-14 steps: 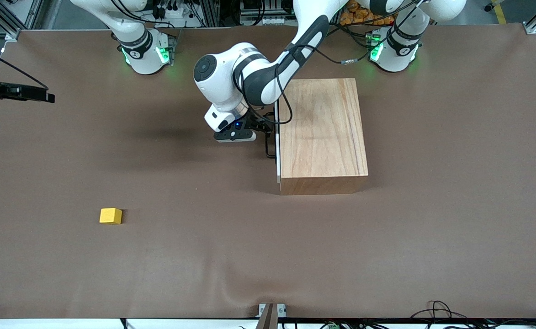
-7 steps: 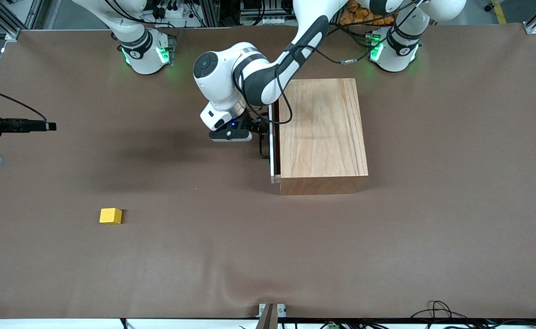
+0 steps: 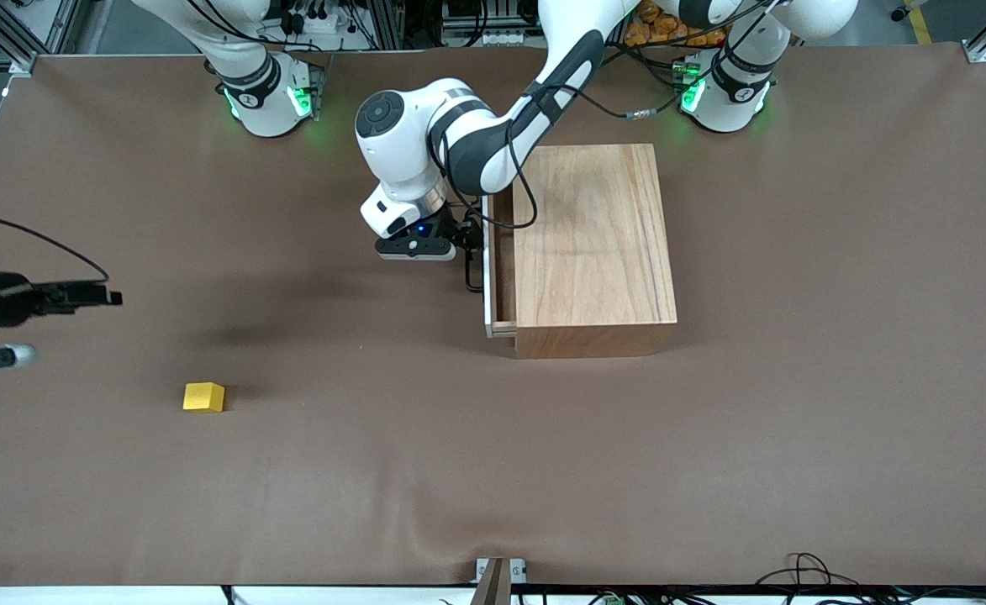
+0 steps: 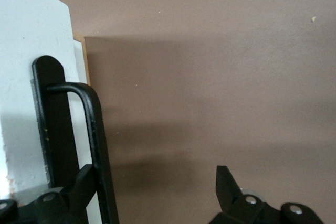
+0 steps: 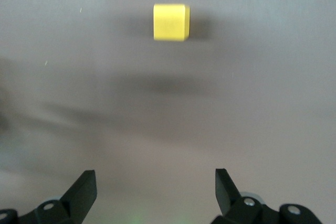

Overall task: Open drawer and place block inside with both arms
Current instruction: 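Pull the drawer open with the left gripper while the right gripper reaches the cube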

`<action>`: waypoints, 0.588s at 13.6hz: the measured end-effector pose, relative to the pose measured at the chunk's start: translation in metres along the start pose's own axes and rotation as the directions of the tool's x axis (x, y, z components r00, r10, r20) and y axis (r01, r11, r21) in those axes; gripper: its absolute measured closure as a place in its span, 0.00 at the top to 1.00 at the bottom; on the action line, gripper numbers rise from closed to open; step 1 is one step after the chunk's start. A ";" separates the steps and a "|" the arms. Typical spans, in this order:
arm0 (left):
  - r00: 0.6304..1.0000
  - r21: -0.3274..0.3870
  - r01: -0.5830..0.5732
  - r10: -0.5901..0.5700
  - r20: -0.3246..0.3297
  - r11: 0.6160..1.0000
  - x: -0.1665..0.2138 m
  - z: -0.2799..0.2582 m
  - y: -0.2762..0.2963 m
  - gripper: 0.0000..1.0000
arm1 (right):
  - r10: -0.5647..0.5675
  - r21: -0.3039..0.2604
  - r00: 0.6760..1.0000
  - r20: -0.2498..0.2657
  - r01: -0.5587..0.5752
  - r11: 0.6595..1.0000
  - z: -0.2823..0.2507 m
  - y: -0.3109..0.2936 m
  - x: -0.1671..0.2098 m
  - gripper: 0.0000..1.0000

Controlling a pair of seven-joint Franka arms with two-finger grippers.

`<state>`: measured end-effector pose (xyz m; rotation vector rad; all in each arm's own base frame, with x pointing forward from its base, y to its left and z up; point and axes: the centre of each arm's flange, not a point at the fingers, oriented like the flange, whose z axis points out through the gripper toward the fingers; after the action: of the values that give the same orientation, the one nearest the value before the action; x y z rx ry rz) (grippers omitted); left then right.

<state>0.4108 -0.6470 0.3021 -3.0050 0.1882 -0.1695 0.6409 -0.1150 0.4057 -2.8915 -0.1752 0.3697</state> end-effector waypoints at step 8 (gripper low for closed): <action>0.999 -0.066 -0.022 0.020 -0.026 0.998 -0.008 -0.001 0.017 1.00 | 0.087 -0.060 0.994 -0.073 -0.092 0.994 0.080 -0.023 0.068 1.00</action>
<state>0.4005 -0.6625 0.3004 -3.0669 0.2324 -0.2029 0.6833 -0.0670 0.3197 -2.9762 -0.0467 0.2825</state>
